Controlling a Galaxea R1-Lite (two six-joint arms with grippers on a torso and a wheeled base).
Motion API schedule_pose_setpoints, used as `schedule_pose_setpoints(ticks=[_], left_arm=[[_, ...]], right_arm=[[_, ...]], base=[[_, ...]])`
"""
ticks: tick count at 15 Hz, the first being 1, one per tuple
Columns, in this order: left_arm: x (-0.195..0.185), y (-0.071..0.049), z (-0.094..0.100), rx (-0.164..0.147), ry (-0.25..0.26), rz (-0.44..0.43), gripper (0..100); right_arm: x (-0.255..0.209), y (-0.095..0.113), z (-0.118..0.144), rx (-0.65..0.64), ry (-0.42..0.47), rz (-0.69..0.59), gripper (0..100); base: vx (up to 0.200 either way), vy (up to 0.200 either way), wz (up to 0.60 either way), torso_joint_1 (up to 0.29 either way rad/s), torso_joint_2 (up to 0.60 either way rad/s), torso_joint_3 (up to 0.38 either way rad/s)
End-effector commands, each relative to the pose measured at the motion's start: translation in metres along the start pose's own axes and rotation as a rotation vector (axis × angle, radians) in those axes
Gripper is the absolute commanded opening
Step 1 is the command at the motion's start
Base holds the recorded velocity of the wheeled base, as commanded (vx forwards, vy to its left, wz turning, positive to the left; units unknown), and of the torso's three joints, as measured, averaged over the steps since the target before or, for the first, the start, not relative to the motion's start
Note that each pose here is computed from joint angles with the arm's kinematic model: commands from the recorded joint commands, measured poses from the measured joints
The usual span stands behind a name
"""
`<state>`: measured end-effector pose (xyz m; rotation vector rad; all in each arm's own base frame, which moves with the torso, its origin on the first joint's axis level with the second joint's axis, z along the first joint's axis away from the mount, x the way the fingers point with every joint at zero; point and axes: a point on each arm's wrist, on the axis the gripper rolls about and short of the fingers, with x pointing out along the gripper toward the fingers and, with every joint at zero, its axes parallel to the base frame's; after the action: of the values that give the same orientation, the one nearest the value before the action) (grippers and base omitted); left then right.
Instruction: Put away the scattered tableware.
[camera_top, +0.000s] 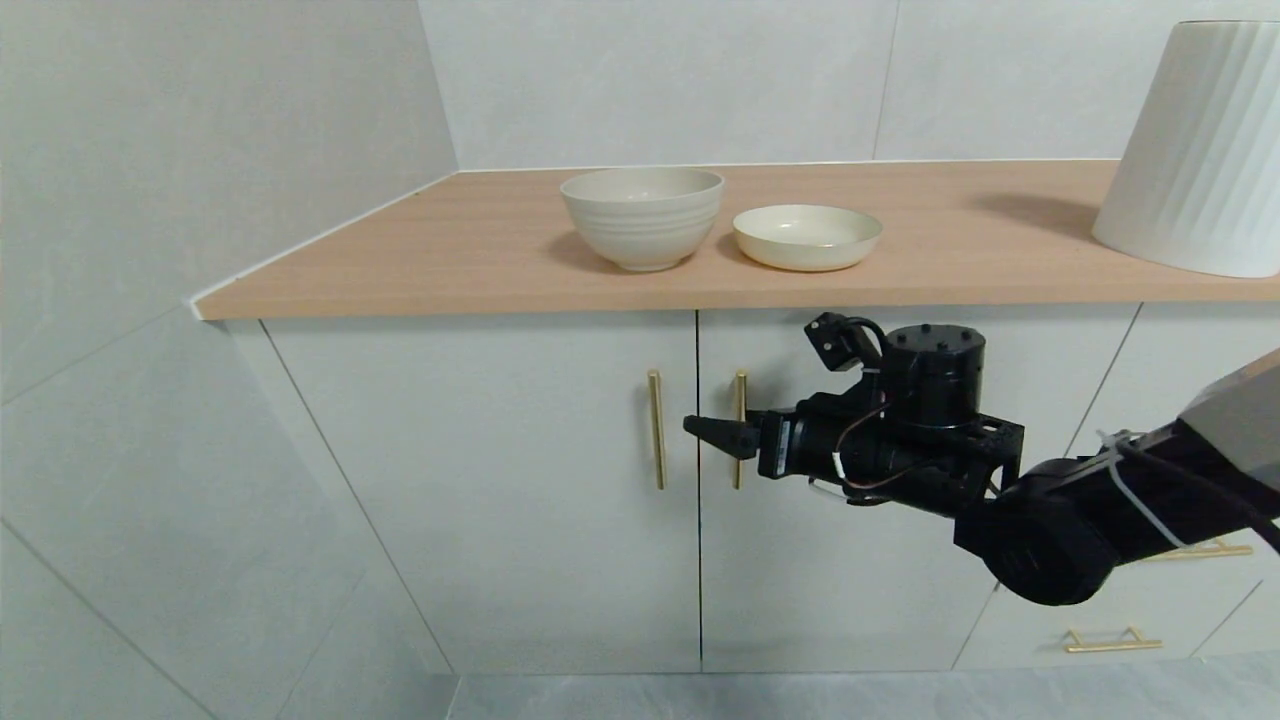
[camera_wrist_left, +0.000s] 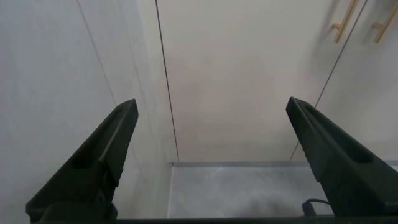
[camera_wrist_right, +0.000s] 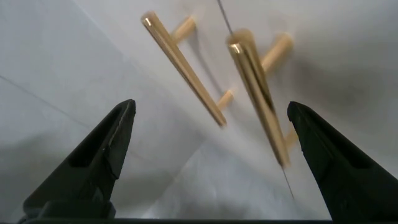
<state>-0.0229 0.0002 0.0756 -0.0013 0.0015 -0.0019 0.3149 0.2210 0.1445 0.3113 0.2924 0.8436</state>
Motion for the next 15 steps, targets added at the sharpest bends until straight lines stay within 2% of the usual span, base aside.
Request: schedule_pose_setpoints(ticks=[1, 8, 15], left_arm=[[0.000, 0.000, 0.000, 0.000, 0.000, 0.000, 100], [0.000, 0.000, 0.000, 0.000, 0.000, 0.000, 100], [0.000, 0.000, 0.000, 0.000, 0.000, 0.000, 100]], right_arm=[[0.011, -0.004, -0.016, 0.018, 0.023, -0.009, 100], [0.010, 0.004, -0.014, 0.077, 0.012, 0.011, 100], [0.001, 0.012, -0.013, 0.081, 0.020, 0.032, 100]], base=[[0.000, 0.000, 0.00, 0.000, 0.00, 0.000], [0.000, 0.000, 0.00, 0.000, 0.00, 0.000], [0.000, 0.000, 0.00, 0.000, 0.00, 0.000]])
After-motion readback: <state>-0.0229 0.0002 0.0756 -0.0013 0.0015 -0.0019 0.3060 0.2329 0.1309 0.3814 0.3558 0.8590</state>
